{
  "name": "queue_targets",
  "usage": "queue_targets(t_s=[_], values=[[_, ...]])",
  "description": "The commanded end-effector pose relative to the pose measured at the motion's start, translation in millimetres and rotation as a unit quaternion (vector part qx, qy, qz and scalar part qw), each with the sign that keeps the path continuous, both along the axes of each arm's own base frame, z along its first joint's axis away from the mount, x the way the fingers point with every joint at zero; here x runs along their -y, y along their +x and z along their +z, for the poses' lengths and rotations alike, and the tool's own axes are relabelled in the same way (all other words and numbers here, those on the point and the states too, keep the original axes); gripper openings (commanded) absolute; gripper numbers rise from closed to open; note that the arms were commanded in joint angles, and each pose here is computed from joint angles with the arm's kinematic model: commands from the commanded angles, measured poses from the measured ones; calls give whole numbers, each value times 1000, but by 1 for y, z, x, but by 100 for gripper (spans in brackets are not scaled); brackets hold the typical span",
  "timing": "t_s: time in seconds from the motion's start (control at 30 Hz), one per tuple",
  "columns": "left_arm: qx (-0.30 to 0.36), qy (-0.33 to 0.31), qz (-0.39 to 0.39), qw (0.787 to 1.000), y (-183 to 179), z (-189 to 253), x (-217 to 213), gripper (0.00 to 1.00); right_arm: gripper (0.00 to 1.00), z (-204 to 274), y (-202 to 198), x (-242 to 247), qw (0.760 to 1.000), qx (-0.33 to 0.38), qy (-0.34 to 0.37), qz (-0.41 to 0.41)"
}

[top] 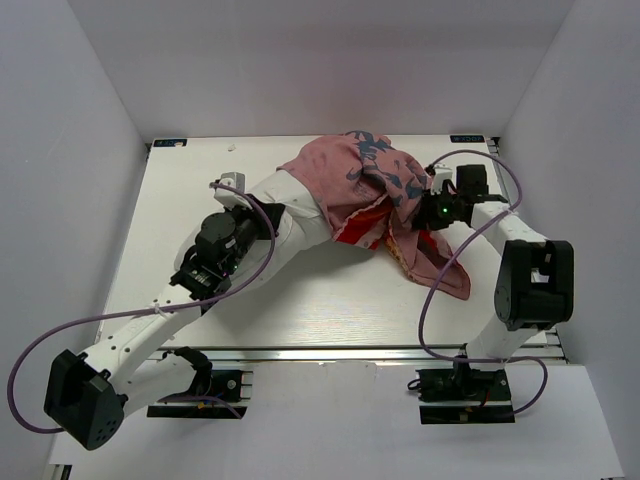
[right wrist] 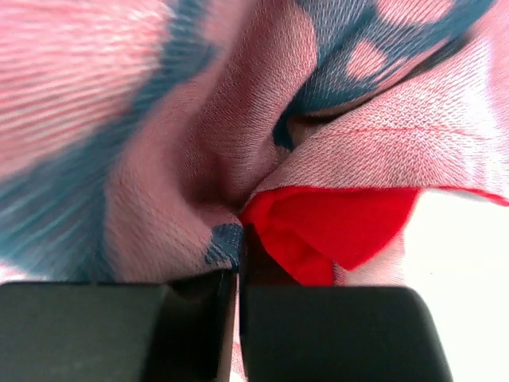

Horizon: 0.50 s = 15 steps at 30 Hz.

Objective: Put the pillow into the pillowcase

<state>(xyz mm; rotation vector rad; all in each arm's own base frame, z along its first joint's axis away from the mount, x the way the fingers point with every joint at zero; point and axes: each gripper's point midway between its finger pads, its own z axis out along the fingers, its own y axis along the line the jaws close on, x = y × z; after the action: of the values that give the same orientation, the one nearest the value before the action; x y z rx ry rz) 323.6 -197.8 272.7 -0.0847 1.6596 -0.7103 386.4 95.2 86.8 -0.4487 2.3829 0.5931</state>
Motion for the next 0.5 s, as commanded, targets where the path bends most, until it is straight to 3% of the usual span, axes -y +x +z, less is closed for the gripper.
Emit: queue_targets(t_s=[0.0, 0.1, 0.27, 0.47], values=[[53, -32, 22, 998, -5, 43, -14, 0, 0, 78, 21, 0, 992, 122, -2, 15], [58, -36, 23, 997, -7, 46, -16, 0, 0, 136, 32, 26, 971, 228, -79, -9], [59, -36, 8, 998, -10, 47, -11, 0, 0, 237, 54, 57, 895, 400, -198, -19], [58, -38, -10, 998, -11, 47, -5, 0, 0, 269, 105, 70, 847, 455, -274, -33]])
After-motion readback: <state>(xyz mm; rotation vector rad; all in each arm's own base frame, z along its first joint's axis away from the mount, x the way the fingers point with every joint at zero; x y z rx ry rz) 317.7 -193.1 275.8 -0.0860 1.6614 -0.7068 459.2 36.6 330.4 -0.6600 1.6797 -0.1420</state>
